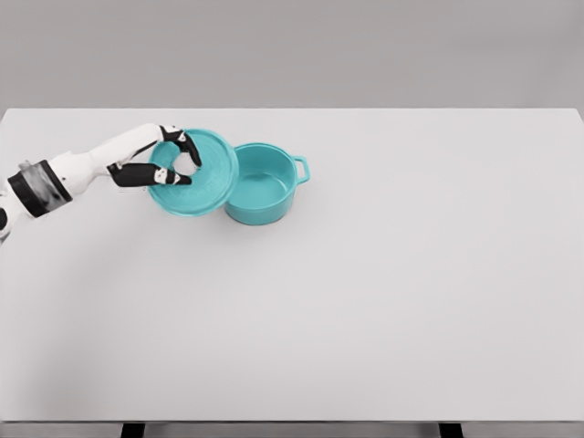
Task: Cover the pot with left arm
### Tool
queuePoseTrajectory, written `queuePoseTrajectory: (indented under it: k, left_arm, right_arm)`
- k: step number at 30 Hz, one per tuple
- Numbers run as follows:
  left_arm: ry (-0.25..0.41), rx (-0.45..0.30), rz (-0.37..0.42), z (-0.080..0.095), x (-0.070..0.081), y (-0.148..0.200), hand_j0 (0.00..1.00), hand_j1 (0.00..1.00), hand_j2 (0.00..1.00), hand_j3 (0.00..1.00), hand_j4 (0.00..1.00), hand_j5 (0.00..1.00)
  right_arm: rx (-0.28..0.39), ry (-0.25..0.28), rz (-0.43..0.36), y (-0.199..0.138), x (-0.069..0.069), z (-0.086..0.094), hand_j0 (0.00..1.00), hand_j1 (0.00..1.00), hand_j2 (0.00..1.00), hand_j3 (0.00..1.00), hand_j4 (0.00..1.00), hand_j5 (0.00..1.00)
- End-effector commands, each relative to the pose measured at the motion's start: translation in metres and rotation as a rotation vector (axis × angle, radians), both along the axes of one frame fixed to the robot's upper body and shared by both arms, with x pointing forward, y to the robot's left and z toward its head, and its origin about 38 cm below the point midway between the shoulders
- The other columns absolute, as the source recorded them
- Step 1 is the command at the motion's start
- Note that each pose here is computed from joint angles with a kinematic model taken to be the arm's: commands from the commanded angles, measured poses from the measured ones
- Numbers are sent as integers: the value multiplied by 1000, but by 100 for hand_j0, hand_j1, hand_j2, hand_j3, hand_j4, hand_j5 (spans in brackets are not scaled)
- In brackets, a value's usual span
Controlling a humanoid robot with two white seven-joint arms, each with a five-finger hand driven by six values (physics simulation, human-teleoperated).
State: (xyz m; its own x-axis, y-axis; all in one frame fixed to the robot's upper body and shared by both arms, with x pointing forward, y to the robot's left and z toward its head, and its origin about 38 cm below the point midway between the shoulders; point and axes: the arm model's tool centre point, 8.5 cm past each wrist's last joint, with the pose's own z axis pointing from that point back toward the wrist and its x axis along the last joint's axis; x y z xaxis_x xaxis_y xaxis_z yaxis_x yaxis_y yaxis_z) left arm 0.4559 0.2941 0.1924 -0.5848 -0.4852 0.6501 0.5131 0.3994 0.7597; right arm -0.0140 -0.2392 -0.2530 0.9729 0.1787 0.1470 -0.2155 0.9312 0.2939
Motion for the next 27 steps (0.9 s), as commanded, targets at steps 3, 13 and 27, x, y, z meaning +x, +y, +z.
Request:
queuePoseTrajectory:
  k: [3,13,27]
  left_arm:
    - [55,-4,0,-22,4,-9,41,41,41,41,41,41]
    - [70,-12,-3,-24,19,-22,41,41,41,41,41,41]
    - [67,-23,-18,-28,30,-45,41,41,41,41,41,41]
  right_arm:
    - [0,0,0,0,0,0,100,100,100,100,100,100]
    - [0,0,0,0,0,0,100,100,100,100,100,100]
    - [0,0,0,0,0,0,100,100,100,100,100,100]
